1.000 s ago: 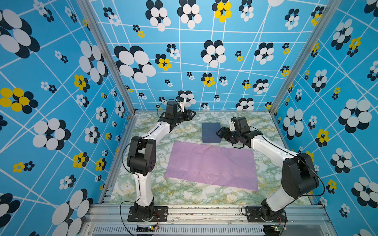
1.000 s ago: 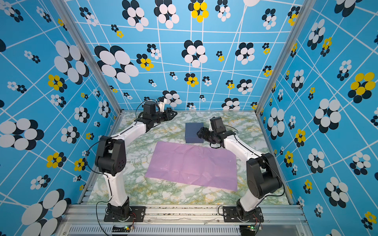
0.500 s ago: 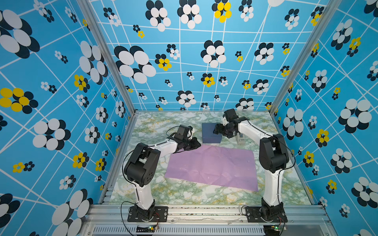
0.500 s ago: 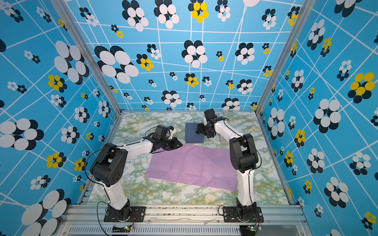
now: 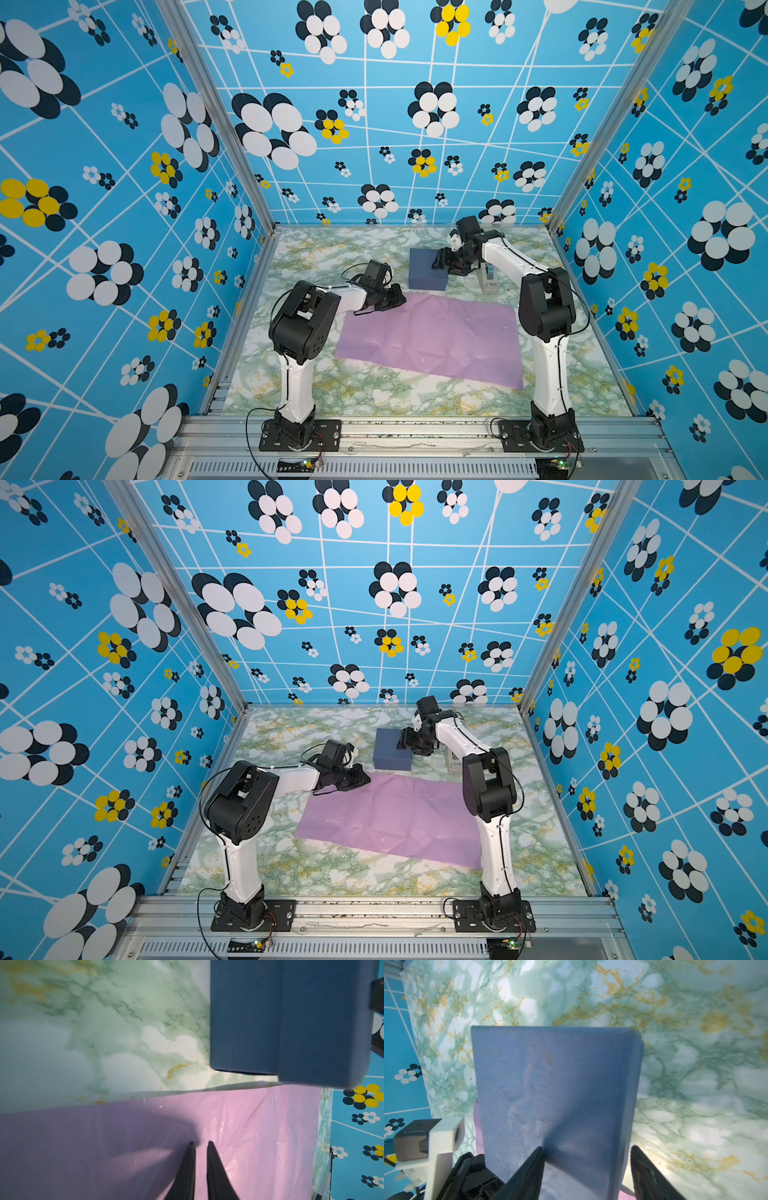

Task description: Wrap the gift box in paper

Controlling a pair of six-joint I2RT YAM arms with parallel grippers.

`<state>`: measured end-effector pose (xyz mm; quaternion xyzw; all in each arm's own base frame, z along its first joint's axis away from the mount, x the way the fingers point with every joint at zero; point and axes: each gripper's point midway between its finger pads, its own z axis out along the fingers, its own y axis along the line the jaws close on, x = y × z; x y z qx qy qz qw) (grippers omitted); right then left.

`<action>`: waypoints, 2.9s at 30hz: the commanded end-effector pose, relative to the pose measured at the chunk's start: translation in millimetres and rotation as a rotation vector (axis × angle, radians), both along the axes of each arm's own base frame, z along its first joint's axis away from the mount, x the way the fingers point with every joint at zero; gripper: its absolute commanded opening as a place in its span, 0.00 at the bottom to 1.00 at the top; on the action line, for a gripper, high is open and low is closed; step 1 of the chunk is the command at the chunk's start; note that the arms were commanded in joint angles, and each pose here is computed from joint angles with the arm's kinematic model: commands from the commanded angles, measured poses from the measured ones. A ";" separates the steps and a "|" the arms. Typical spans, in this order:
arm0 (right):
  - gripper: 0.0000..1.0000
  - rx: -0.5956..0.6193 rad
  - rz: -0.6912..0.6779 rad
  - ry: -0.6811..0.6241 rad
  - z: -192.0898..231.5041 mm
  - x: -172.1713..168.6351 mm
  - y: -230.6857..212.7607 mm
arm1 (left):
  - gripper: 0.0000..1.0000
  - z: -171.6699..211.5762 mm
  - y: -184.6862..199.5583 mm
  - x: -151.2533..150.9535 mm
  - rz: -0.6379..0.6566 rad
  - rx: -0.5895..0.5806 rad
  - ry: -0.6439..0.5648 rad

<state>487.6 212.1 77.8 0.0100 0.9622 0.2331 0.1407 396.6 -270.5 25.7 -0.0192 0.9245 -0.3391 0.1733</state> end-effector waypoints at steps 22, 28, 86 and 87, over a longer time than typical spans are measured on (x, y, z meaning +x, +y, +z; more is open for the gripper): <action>0.71 -0.084 0.050 -0.061 44.2 -25.2 -25.9 | 0.17 -13.2 18.8 22.1 0.029 0.113 0.005; 0.46 0.040 -0.081 -0.115 68.4 -91.0 -22.3 | 0.17 -17.9 21.8 14.8 0.047 0.106 0.025; 0.39 0.192 -0.304 -0.058 1.2 -159.8 9.2 | 0.19 -36.7 30.2 38.2 0.172 0.066 0.074; 0.38 0.220 -0.300 -0.042 -2.1 -162.9 19.1 | 0.19 -37.0 29.3 37.3 0.169 0.067 0.075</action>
